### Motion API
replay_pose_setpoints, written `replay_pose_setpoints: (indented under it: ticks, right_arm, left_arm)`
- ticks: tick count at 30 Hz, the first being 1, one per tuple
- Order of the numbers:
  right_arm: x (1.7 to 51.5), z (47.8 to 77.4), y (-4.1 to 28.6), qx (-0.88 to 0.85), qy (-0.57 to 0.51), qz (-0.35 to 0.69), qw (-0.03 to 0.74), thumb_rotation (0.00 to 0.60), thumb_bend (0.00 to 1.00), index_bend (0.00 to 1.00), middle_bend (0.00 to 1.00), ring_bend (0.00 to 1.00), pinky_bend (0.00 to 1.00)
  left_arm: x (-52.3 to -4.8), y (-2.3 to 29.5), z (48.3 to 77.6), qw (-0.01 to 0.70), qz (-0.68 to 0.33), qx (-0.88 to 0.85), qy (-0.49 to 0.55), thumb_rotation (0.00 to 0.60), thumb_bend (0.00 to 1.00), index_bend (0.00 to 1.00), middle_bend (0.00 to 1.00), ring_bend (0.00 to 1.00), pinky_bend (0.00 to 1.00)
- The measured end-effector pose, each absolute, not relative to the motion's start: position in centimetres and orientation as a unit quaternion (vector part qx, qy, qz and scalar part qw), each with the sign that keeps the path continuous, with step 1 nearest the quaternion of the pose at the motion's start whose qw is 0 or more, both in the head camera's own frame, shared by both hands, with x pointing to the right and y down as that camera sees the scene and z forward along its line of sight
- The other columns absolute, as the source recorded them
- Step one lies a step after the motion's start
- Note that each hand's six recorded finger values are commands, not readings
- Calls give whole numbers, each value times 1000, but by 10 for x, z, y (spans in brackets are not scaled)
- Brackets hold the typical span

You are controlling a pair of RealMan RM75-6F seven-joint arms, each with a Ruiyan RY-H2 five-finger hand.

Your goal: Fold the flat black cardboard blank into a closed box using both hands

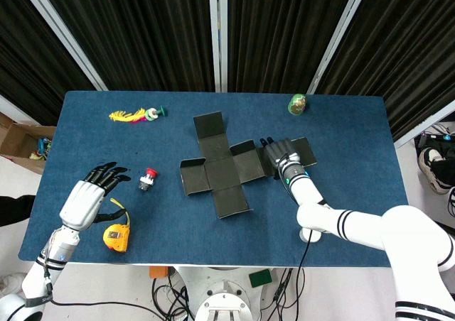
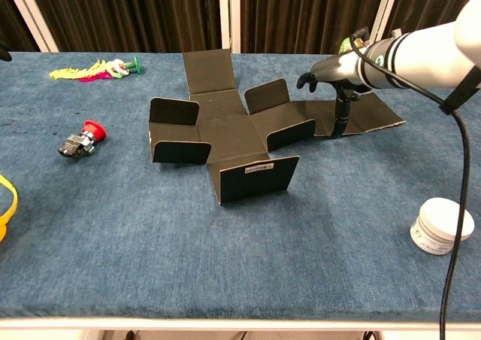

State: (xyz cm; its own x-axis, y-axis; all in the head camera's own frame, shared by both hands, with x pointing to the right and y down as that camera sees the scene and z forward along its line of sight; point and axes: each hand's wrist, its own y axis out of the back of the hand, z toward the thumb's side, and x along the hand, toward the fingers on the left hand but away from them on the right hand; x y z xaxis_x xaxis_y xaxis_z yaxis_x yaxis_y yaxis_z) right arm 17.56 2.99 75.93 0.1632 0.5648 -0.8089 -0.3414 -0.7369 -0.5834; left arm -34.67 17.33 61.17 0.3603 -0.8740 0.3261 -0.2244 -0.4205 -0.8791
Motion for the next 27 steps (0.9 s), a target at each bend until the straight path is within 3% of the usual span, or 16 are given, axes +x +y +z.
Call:
replay_pose_setpoints:
  ticks: [19, 23, 27]
  right_arm:
    - [159, 772, 36, -656, -54, 649, 381, 600, 73, 164, 145, 797, 901]
    - [156, 774, 38, -644, -42, 655, 392, 600, 129, 254, 169, 800, 901]
    - [154, 774, 39, -638, -43, 656, 400, 600, 243, 458, 264, 819, 901]
  left_arm:
    - [-353, 179, 616, 376, -423, -730, 383, 600, 85, 296, 216, 118, 201]
    - [-355, 180, 616, 375, -422, -730, 386, 600, 85, 296, 216, 118, 200]
    - [-357, 180, 618, 370, -422, -731, 388, 600, 84, 296, 216, 118, 200]
